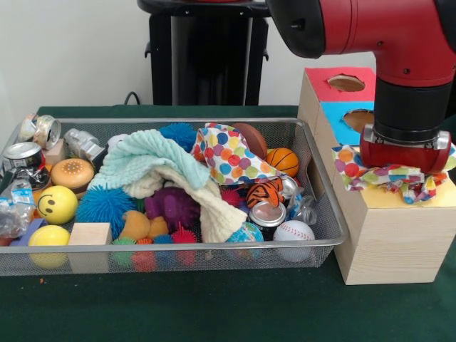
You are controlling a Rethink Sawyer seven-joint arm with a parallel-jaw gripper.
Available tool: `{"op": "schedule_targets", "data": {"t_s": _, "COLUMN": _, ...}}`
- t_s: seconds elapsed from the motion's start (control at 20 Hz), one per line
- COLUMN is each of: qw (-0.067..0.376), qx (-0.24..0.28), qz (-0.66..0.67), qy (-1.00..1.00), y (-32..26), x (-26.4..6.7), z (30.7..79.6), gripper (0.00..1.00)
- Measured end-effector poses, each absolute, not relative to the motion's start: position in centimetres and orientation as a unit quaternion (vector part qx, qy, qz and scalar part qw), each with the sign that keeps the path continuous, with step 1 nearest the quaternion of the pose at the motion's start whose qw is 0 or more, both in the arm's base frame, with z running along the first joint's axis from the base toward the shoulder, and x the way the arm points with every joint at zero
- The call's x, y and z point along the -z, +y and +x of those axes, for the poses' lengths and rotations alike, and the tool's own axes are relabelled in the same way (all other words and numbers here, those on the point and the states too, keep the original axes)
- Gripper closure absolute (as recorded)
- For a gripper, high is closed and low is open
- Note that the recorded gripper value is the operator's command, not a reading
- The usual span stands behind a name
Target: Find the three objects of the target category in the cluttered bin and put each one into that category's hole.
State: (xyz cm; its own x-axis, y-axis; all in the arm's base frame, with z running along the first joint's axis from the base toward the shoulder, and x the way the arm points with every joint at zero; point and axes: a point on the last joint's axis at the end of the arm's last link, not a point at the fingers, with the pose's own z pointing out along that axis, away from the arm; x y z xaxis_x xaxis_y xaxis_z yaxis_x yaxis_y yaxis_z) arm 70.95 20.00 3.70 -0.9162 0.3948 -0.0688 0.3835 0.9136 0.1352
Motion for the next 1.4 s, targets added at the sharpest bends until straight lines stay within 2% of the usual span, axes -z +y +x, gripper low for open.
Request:
{"op": "schedule_targets", "data": {"t_s": 0.05, "qw": 0.05, "qx": -0.058, "qz": 0.191, "qy": 0.979, "y": 20.02, "x": -3.62, "z": 70.87, "gripper": 0.0}}
{"op": "schedule_targets", "data": {"t_s": 1.4, "qw": 0.067, "qx": -0.04, "qz": 0.145, "qy": 0.986, "y": 20.49, "x": -3.66, "z": 70.37, "gripper": 0.0}}
